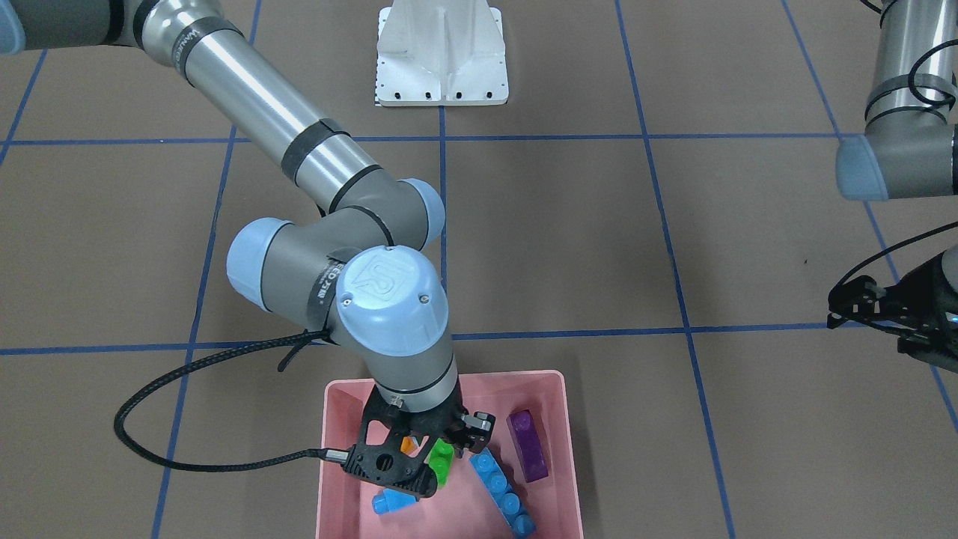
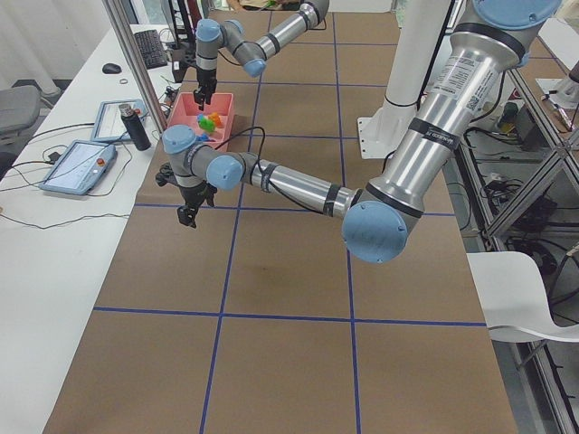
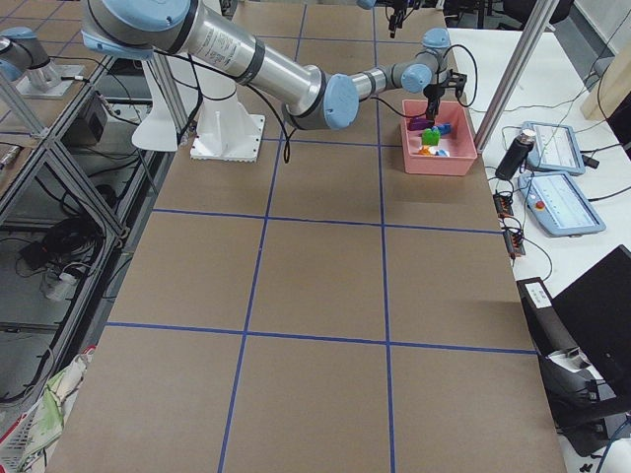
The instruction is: Put all blocks into box
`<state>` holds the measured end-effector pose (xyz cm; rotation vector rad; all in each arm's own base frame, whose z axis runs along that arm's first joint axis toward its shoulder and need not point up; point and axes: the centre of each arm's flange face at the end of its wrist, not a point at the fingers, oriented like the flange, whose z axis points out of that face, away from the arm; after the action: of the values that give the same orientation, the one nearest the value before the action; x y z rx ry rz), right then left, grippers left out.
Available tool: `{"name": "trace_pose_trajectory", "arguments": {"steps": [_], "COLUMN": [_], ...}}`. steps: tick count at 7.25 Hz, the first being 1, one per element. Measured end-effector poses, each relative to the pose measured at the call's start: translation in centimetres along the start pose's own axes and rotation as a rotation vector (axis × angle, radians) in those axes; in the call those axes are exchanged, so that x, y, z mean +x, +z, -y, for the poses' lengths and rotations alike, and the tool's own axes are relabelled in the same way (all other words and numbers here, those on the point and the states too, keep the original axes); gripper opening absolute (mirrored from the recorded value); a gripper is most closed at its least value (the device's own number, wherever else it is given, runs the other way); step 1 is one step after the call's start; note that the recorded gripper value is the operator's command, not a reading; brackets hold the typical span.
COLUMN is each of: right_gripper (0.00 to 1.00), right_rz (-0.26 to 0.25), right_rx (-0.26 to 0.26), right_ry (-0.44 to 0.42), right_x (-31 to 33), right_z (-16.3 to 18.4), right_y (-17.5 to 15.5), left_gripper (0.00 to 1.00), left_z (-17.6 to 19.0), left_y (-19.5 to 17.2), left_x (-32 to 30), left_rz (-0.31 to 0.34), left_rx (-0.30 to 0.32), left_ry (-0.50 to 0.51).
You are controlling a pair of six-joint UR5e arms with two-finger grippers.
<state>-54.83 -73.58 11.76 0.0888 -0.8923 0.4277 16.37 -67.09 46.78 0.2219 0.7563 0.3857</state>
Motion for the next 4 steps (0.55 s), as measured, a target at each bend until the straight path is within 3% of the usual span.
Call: {"name": "trace_pose_trajectory", "arguments": {"steps": [2,4], "right_gripper": [1.00,1.00], "right_rz": [0.000,-0.057], "right_rx": [-0.001,-0.005], "right_ry": [-0.011,-0.071], "right_x": [-1.2,1.3], "right_z": [-1.9,1.4], "right_y": [0.4,0.3], "left_gripper": [1.00,1.00], "left_z": [0.0,-0.6], "left_y": [0.1,0.3], "left_x": [0.0,-0.4], "left_rz": [0.000,0.002], "left_rx": [-0.001,-0.006], "left_ry": [-0.001,-0.027]}}
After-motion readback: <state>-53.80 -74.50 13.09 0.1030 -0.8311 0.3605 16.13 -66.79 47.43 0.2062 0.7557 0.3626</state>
